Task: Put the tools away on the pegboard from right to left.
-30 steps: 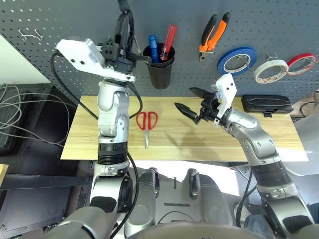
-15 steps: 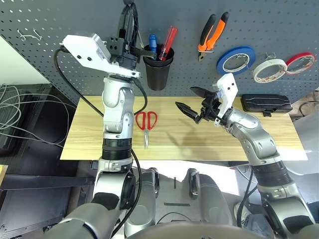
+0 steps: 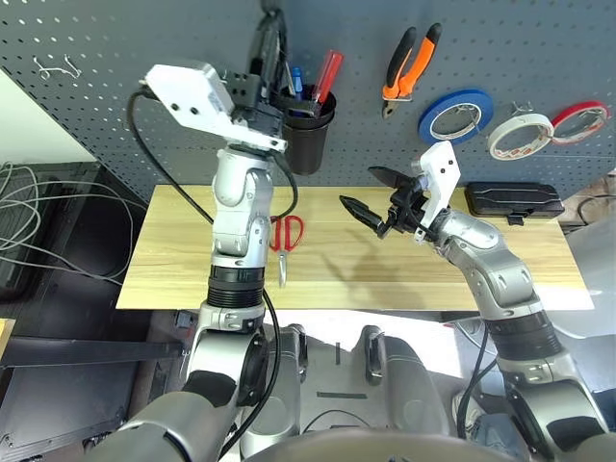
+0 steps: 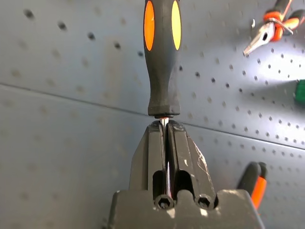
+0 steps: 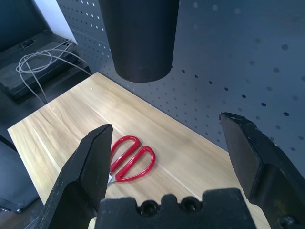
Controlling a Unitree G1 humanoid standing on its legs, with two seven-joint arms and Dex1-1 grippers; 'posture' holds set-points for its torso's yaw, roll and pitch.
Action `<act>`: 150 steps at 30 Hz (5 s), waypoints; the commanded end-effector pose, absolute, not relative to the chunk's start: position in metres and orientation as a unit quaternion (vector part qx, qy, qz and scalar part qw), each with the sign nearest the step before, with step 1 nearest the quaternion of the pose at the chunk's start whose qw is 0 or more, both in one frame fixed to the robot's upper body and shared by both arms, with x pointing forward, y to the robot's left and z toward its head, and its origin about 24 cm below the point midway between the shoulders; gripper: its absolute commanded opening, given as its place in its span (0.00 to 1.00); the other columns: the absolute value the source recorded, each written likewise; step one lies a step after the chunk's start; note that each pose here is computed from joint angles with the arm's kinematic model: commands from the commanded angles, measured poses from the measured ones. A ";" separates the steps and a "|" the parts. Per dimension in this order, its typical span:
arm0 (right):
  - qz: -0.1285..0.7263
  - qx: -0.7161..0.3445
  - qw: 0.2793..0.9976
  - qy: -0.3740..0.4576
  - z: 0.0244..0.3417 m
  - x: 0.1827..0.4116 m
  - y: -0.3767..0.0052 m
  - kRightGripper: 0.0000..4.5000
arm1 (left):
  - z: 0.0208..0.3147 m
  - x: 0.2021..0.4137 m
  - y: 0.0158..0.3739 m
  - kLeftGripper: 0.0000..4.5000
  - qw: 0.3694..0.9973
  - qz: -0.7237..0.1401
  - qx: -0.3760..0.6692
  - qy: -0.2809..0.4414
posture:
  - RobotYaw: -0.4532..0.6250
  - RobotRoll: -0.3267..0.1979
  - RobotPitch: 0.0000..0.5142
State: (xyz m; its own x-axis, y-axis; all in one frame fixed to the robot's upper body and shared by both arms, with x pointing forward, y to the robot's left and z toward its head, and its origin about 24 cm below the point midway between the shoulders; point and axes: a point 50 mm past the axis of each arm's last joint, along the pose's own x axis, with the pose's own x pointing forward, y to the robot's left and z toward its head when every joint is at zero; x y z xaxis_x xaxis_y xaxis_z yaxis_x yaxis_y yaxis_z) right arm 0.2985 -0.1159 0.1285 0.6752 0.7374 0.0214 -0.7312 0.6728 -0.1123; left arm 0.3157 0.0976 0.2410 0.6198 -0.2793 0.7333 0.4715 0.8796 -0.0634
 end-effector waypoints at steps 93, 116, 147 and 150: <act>0.392 -0.061 0.914 0.082 0.109 0.291 -0.133 1.00 | 0.032 0.287 0.203 0.01 0.984 -0.147 0.042 0.095 | 0.45 0.62 0.51; 0.412 -0.074 0.908 0.003 0.144 0.303 -0.121 1.00 | 0.166 0.275 0.231 0.01 0.922 -0.061 0.161 -0.348 | 0.47 0.62 0.46; 0.318 -0.080 0.943 0.060 0.099 0.305 -0.148 1.00 | 0.088 0.310 0.224 0.81 0.984 -0.088 0.112 -0.111 | 0.45 0.62 0.46; 0.257 -0.058 0.960 0.096 0.084 0.308 -0.163 1.00 | 0.075 0.309 0.223 0.99 0.987 -0.088 0.113 -0.071 | 0.46 0.62 0.46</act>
State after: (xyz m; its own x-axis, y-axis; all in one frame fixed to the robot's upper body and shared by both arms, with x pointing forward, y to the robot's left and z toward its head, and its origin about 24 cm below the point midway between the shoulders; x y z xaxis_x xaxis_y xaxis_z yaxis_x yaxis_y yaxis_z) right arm 0.3080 -0.1518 0.0935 0.8160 0.5499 -0.1783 -0.5697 0.8173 -0.0866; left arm 0.3119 0.2244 0.0908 0.9614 -0.1884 0.2005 0.1363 0.9592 0.2477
